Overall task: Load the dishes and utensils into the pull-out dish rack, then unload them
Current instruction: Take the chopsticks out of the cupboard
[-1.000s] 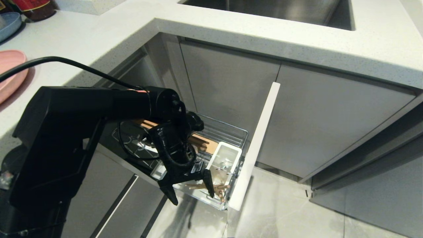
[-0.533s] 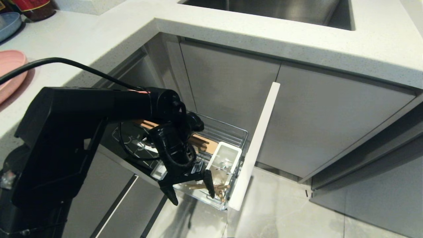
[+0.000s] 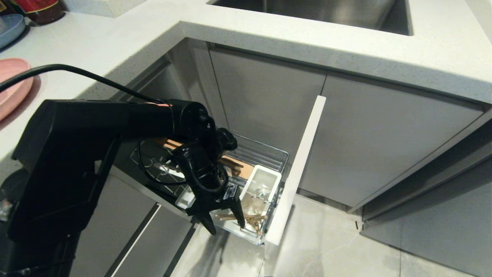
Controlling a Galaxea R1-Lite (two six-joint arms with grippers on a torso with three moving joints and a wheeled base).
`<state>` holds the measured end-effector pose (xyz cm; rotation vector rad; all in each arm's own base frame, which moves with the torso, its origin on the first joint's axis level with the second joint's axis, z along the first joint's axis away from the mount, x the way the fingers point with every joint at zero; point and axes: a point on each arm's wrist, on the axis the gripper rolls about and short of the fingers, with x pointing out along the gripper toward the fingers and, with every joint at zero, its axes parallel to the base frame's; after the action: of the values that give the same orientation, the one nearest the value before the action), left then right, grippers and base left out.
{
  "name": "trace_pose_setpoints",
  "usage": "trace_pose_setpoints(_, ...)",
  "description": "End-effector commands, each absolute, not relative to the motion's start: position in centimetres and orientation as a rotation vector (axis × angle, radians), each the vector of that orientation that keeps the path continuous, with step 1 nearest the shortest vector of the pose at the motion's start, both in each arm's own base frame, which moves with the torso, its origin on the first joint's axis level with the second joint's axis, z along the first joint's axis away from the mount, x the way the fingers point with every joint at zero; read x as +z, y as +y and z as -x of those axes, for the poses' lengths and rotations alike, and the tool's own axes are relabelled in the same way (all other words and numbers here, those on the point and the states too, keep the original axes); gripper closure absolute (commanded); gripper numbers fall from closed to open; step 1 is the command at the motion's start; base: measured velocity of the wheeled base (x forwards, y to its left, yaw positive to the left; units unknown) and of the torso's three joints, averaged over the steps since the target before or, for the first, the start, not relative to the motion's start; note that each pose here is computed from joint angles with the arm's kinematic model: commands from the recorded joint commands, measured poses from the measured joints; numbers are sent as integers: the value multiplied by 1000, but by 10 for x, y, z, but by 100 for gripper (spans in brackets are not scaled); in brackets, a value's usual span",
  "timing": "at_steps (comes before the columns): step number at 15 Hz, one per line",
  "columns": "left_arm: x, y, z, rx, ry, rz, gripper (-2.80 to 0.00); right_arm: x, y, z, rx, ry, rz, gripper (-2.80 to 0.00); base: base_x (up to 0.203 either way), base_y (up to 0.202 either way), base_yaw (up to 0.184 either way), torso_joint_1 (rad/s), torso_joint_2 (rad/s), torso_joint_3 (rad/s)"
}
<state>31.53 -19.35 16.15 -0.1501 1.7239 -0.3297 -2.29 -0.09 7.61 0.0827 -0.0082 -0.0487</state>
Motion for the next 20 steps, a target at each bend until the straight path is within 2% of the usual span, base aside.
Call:
trace_pose_setpoints(1,165,-193,-313,-334,1727,159,0,76,-1,23,-49,-13,-83,0,0,0,0,0,0,0)
trace_pose_setpoints(11,167,-197,-310,-347,1721,167,0,76,-1,23,-49,-13,-83,0,0,0,0,0,0,0)
trace_pose_setpoints(20,217,-193,-270,-397,1670,165,0,76,-1,23,-49,-13,-83,0,0,0,0,0,0,0)
